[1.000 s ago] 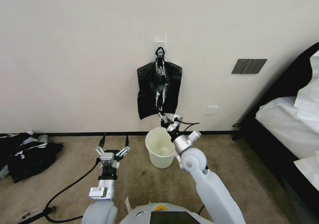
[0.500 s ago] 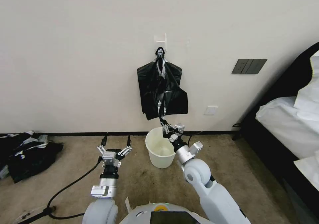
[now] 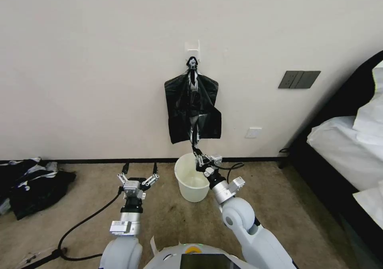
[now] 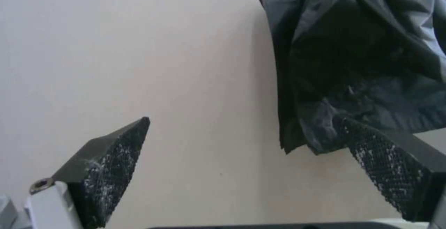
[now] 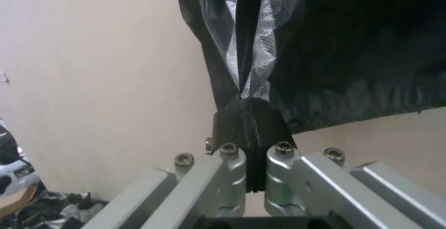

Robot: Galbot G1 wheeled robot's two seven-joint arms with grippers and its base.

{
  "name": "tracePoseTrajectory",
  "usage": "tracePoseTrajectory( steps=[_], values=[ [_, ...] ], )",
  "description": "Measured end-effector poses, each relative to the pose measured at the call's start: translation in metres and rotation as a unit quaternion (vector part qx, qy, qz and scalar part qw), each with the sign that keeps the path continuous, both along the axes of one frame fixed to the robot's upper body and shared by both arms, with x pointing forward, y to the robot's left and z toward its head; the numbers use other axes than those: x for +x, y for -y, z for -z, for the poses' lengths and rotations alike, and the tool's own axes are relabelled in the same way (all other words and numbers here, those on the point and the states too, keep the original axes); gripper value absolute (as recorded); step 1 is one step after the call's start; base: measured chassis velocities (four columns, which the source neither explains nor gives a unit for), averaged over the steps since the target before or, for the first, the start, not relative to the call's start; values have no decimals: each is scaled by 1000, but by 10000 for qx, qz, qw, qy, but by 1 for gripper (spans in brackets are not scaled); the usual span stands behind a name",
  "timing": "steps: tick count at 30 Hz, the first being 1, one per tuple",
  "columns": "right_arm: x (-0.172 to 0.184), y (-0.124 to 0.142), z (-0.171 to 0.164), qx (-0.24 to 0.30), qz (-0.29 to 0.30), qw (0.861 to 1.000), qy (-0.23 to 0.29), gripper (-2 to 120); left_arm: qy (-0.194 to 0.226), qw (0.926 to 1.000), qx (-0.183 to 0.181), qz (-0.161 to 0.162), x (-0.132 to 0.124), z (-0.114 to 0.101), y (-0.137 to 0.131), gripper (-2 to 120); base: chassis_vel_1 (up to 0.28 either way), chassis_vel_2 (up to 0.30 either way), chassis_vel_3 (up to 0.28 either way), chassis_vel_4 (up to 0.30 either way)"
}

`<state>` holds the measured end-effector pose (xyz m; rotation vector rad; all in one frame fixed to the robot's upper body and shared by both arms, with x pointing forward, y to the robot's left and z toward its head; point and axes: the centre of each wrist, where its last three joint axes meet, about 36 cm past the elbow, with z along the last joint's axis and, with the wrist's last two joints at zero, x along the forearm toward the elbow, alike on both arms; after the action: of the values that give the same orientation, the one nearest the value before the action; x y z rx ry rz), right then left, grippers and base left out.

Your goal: Place a trash bag onto the trash bin.

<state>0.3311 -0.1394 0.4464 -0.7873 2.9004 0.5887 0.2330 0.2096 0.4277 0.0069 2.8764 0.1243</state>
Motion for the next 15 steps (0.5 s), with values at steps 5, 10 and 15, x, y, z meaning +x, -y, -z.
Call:
tracePoseTrajectory(
  steps=[5, 10, 15],
  values=[
    [-4, -1, 3, -43, 12, 10000, -6, 0, 5, 10000, -4, -3, 0, 0, 0, 100, 0, 0, 0, 0],
    [-8, 0, 3, -91, 2, 10000, 24, 0, -6, 10000, -18, 7, -1, -1, 1, 100, 0, 0, 0, 0],
    [-12, 3, 4, -139, -10, 9999, 27, 0, -2, 10000, -27, 25, -1, -1, 1, 100, 0, 0, 0, 0]
  ],
)
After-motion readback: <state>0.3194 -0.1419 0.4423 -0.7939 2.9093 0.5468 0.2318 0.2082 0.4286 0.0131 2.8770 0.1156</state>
